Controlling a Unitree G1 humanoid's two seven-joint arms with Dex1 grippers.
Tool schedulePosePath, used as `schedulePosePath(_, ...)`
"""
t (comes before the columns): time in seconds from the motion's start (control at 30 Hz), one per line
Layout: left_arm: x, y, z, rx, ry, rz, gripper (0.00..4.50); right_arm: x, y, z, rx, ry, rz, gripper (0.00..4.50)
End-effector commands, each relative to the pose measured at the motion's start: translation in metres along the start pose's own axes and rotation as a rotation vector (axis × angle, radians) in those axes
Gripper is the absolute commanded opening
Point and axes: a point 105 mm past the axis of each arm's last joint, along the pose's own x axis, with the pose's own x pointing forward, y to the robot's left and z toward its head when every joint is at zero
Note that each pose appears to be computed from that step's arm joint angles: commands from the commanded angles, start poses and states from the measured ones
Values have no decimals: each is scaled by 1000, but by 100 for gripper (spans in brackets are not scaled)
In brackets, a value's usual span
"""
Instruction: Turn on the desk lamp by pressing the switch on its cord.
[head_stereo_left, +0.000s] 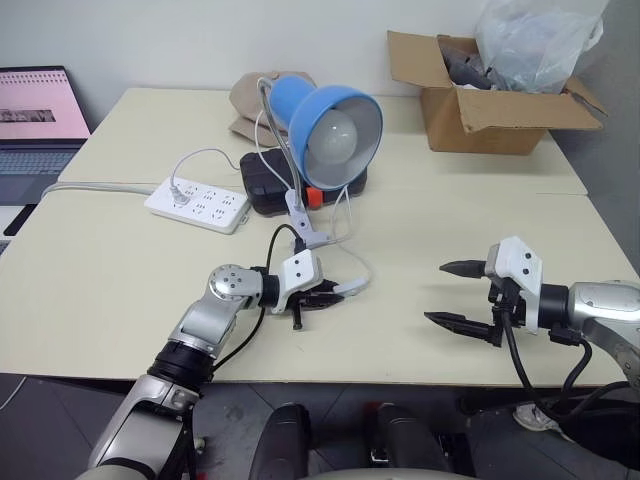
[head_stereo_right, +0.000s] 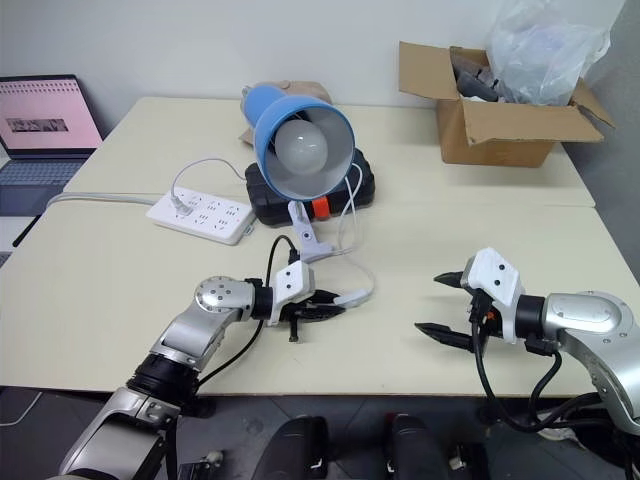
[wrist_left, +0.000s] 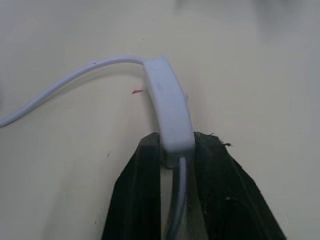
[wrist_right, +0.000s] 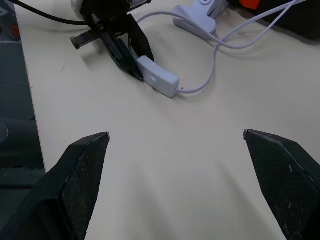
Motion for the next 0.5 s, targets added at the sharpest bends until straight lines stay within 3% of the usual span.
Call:
schedulePosePath(0.03, -2, 7, 11, 42, -28, 27, 41, -2, 0, 12, -54, -27, -2, 450)
schedulePosePath(0.33, -19, -1, 20, 79, -38, -58, 41, 9, 1, 35, -41, -118, 15, 450)
schedulePosePath(0.5, -32, -4, 31, 108, -43, -107, 41, 34, 15, 50, -45, -123, 145, 450)
